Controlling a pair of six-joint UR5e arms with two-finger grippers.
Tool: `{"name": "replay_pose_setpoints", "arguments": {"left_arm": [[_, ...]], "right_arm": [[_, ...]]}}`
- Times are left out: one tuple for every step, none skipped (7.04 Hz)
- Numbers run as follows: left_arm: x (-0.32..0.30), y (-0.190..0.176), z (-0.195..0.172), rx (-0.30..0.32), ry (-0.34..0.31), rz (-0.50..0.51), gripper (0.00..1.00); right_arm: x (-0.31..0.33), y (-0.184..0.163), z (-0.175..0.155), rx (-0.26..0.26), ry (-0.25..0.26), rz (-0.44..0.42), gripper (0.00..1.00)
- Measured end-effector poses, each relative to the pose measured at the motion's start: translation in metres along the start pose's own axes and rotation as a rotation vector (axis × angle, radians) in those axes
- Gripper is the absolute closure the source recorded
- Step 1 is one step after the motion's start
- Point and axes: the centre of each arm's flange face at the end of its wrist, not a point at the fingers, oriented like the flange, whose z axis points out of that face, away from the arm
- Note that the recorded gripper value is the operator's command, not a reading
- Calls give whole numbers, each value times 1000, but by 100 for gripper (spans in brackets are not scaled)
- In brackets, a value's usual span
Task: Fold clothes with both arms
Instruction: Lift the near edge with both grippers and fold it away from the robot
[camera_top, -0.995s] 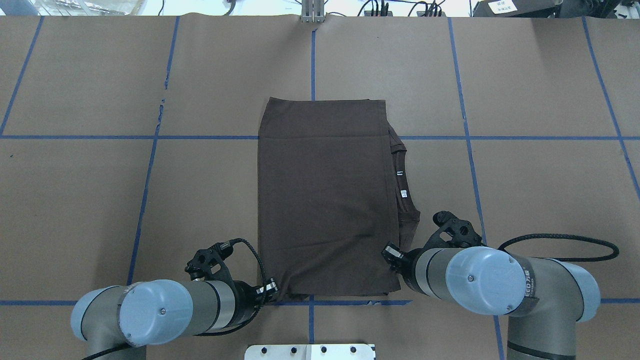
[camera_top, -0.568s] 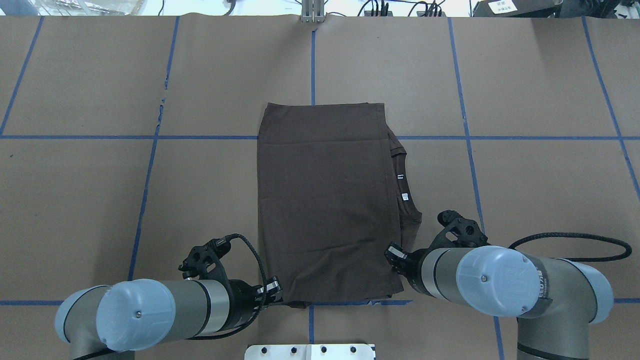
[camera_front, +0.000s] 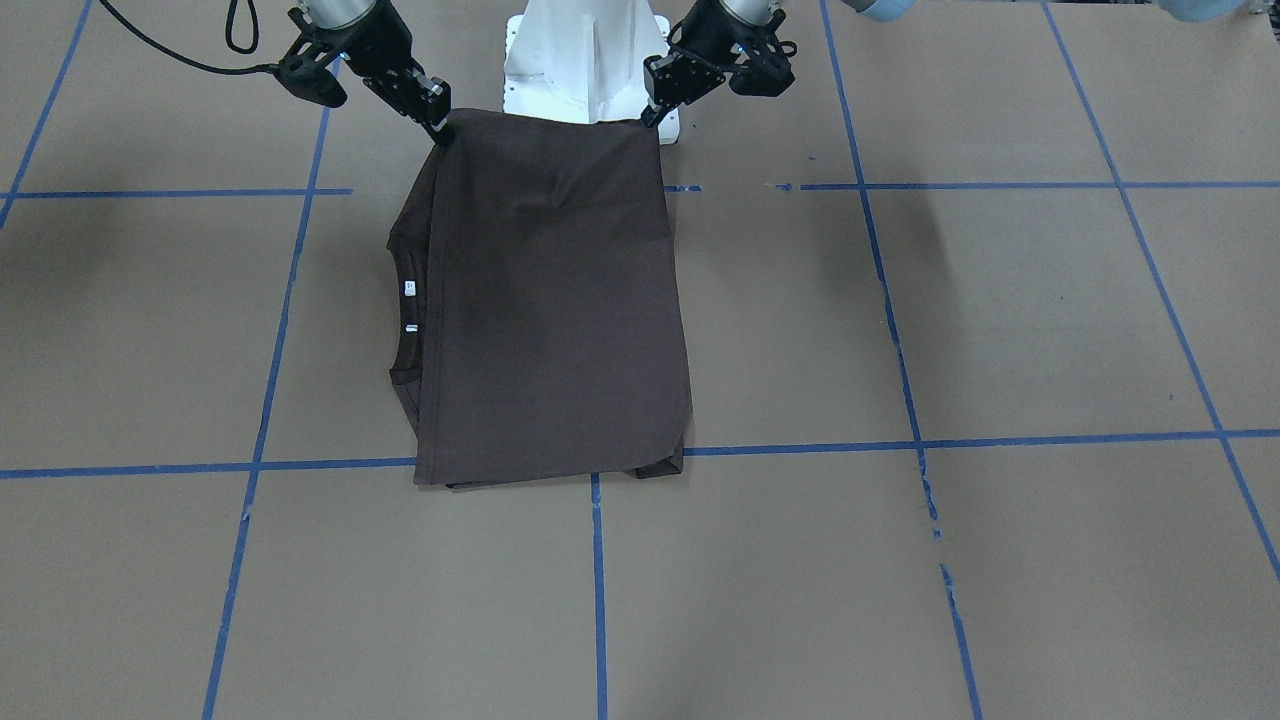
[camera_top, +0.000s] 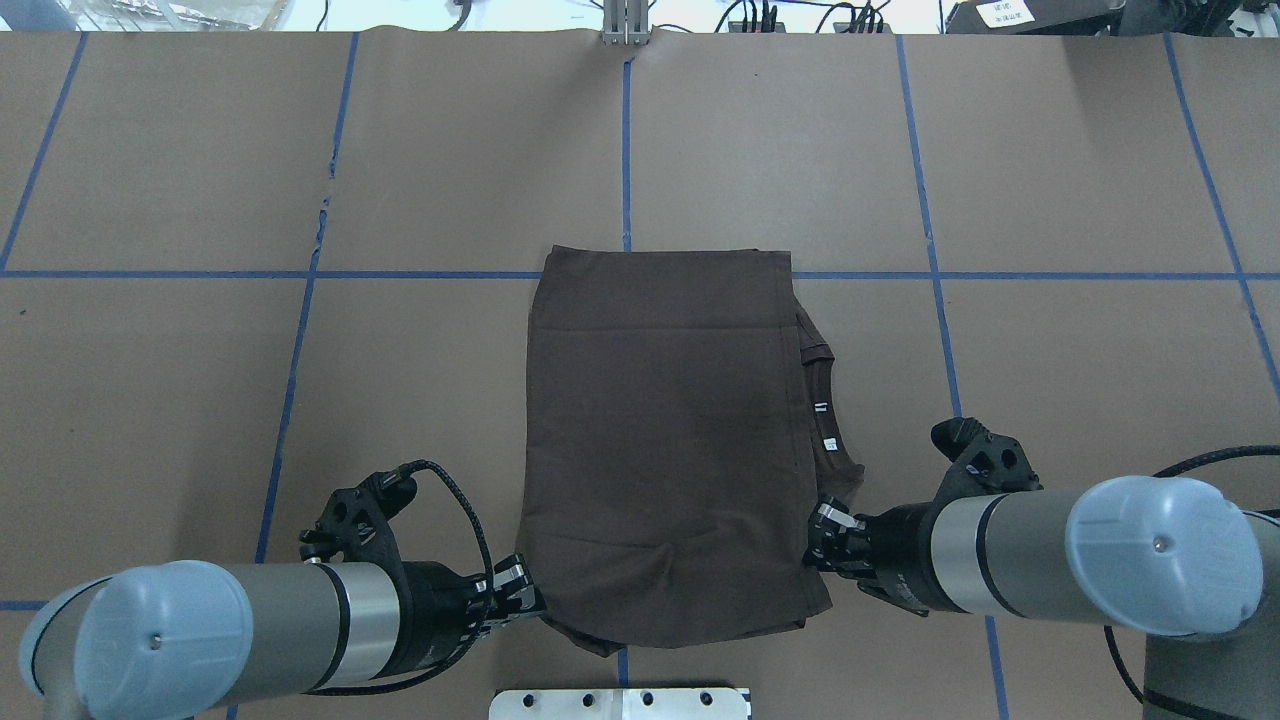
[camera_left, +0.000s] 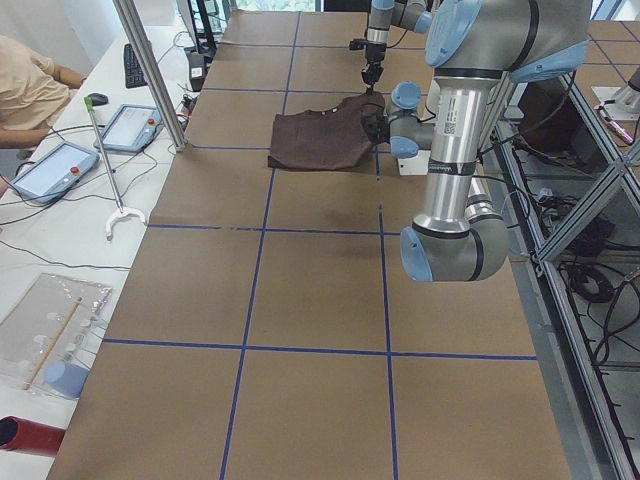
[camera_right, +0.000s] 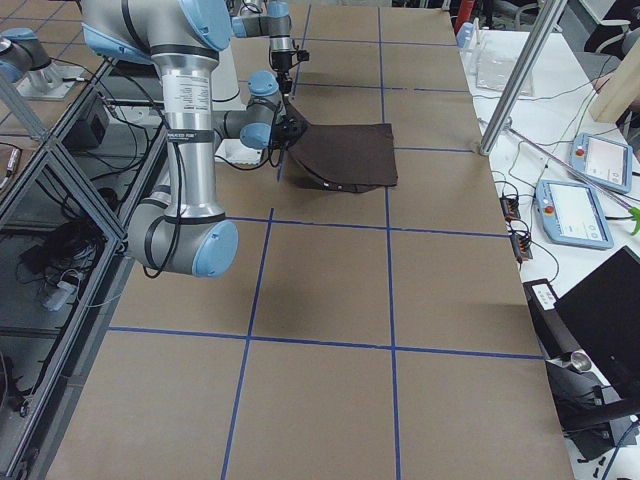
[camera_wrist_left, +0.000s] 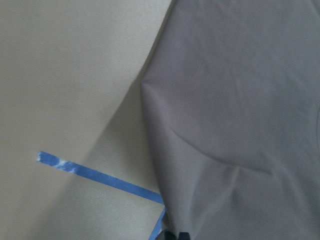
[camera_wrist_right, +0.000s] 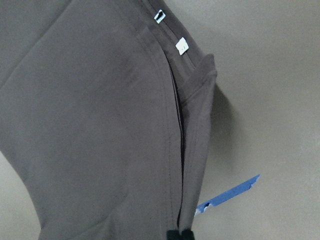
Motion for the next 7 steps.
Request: {"name": "replay_pose_setpoints", "arguments": {"left_arm": [[19,-25,-8,38,31,2,100],[45,-55,-2,86,55,7,100],[71,-90,11,142,64,9,100],[89,-126,20,202,59,24,100],[94,-163,29,262,33,57,100],[93,-195,36,310,2,83,100],[94,-218,44,344,-22,99,100]], "right_arm": [[-13,-35,-4,10,-18,-9,100],[-35,-76,-3,33,-29,1,100],[-68,-119,0,52,-43,31,100],[-103,-158,9,72,-50,62,100],[-135,-192,21,100,-48,79,100],[-158,-219,33,126,-37,78,100],[-176,-239,46,143,-20,76,100]]}}
